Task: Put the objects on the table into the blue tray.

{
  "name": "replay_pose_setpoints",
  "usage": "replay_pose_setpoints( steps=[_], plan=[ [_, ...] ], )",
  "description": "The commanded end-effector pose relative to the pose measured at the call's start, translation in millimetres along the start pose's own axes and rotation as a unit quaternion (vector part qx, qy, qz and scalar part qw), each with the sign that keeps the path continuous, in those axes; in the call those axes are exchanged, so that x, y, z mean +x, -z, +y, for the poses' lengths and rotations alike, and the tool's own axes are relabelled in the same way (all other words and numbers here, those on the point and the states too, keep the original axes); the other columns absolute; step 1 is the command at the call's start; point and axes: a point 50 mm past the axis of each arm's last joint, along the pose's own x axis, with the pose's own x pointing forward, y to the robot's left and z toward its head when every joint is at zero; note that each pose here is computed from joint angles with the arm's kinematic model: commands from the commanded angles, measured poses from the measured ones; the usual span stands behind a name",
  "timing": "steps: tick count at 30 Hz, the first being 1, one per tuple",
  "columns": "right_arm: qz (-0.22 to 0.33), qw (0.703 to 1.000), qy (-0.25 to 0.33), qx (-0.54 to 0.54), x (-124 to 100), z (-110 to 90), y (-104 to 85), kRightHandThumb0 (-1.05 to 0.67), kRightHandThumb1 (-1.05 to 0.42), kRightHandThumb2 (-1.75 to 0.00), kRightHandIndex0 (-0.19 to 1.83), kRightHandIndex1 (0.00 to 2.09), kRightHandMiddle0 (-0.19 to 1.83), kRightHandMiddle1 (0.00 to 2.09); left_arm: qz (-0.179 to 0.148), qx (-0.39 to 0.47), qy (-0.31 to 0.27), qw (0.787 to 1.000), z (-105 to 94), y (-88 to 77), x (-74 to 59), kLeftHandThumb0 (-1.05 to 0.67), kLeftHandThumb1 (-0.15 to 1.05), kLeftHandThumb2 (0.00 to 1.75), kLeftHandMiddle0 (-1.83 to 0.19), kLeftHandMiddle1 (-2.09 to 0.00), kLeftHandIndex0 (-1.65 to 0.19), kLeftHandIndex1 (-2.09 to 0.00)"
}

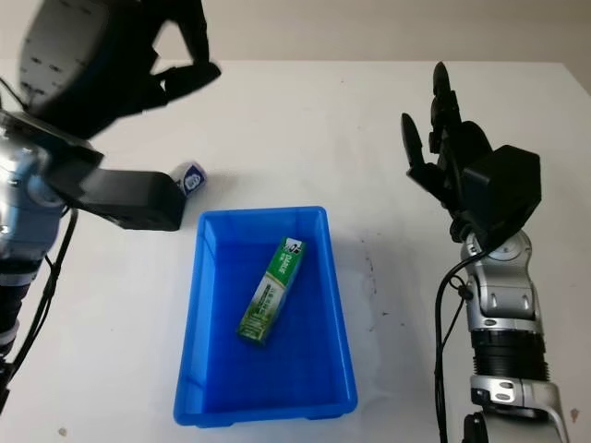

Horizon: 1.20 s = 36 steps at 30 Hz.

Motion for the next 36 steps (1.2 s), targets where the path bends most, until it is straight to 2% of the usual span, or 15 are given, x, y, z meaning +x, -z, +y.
replay_pose_setpoints(
  steps=[1, 3, 5, 7, 10, 18, 21, 23, 24, 27, 31, 32, 33, 34, 36],
  plan=[
    [-0.01, 1.0, 0.003, -0.001, -0.8, 0.4, -4.2, -0.62, -1.05, -0.65, -0.19, 0.0, -0.19, 0.0, 0.022, 0.018, 0.028, 0.999, 1.9, 3.6, -7.7, -0.49, 1.05, 0.23, -0.72, -2.09, -0.33, -1.8],
    [-0.011, 1.0, 0.0, -0.004, -0.5, 1.0, -4.2, -0.62, -1.05, -0.65, -0.19, 0.0, -0.19, 0.0, 0.035, 0.043, 0.06, 0.997, 1.0, 6.6, -10.7, -0.54, 1.05, 0.17, -0.57, -1.96, -0.17, -1.72],
    [-0.012, 1.0, -0.007, -0.008, 0.1, 2.1, -4.4, -0.6, -1.05, -0.66, -0.19, 0.0, -0.19, 0.0, 0.067, 0.034, 0.125, 0.989, -4.1, 21.0, -12.9, -0.71, 1.05, 0.24, -0.33, -0.85, -0.01, -0.97],
    [-0.014, 1.0, -0.01, -0.01, 0.6, 2.7, -4.3, -0.6, -1.05, -0.68, -0.19, 0.0, -0.19, 0.0, 0.108, 0.006, 0.173, 0.979, -8.4, 34.2, -13.6, -0.8, 1.05, 0.31, -0.22, -0.22, -0.01, -0.36],
    [-0.014, 1.0, -0.01, -0.015, 0.6, 3.6, -3.7, -0.6, -1.05, -0.68, -0.19, 0.0, -0.19, 0.0, 0.19, -0.046, 0.244, 0.95, -19.4, 54.6, -13.7, -0.85, 1.05, 0.41, -0.03, -0.04, 0.08, -0.12],
    [-0.009, 1.0, -0.01, -0.027, -2.4, 2.8, -3.9, -0.61, -1.05, -0.66, -0.19, 0.0, -0.19, 0.0, 0.288, -0.044, 0.377, 0.879, -44.3, 96.5, -20.6, -0.87, 1.05, 0.28, 0.18, -0.01, 0.19, 0.0],
    [-0.006, 1.0, -0.014, -0.022, -3.2, 3.5, -2.9, -0.6, -1.05, -0.67, -0.19, 0.0, -0.19, 0.0, 0.314, -0.044, 0.387, 0.866, -44.9, 106.8, -21.2, -0.89, 1.05, 0.26, 0.14, -0.04, 0.19, 0.0],
    [-0.007, 1.0, -0.017, -0.018, -2.8, 4.8, -2.9, -0.6, -1.05, -0.67, -0.19, 0.0, -0.19, 0.0, 0.339, -0.06, 0.398, 0.85, -48.9, 112.7, -19.6, -0.91, 1.05, 0.27, -0.07, -1.64, 0.14, -0.06],
    [-0.008, 1.0, -0.018, -0.018, -2.4, 5.4, -3.1, -0.6, -1.05, -0.68, -0.19, 0.0, -0.19, 0.0, 0.346, -0.069, 0.403, 0.844, -50.5, 114.5, -18.6, -0.91, 1.05, 0.28, -0.34, -1.86, 0.06, -0.1],
    [-0.01, 1.0, -0.02, -0.015, -1.0, 7.3, -4.3, -0.6, -1.05, -0.68, -0.19, 0.0, -0.19, 0.0, 0.348, -0.08, 0.417, 0.836, -56.5, 116.5, -18.4, -0.9, 1.05, 0.29, -0.33, -2.07, 0.0, -0.57],
    [-0.012, 1.0, -0.023, -0.015, 0.4, 8.4, -5.4, -0.59, -1.05, -0.68, -0.19, 0.0, -0.19, 0.0, 0.341, -0.066, 0.441, 0.828, -63.3, 109.4, -16.1, -0.91, 1.05, 0.34, 0.16, -2.09, 0.18, -0.64],
    [-0.013, 1.0, -0.024, -0.015, 0.7, 8.5, -5.7, -0.59, -1.05, -0.68, -0.19, 0.0, -0.19, 0.0, 0.338, -0.062, 0.446, 0.827, -65.7, 107.6, -15.1, -0.92, 1.05, 0.34, 0.18, -2.09, 0.16, -0.98],
    [-0.014, 1.0, -0.022, -0.016, 0.9, 8.8, -6.2, -0.58, -1.05, -0.69, -0.19, 0.0, -0.19, 0.0, 0.334, -0.056, 0.45, 0.826, -70.2, 105.5, -13.7, -0.92, 1.05, 0.32, -0.08, -2.09, 0.08, -1.64],
    [-0.015, 1.0, -0.021, -0.017, 0.6, 9.0, -6.7, -0.58, -1.05, -0.69, -0.19, 0.0, -0.19, 0.0, 0.325, -0.049, 0.454, 0.828, -74.4, 104.0, -13.1, -0.92, 1.05, 0.3, -0.31, -2.09, -0.12, -1.86],
    [-0.015, 1.0, -0.018, -0.018, -0.7, 9.7, -8.1, -0.58, -1.05, -0.69, -0.19, 0.0, -0.19, 0.0, 0.327, -0.041, 0.459, 0.825, -81.4, 102.6, -12.8, -0.89, 1.05, 0.28, -0.35, -2.09, 0.06, -1.89]
  ],
)
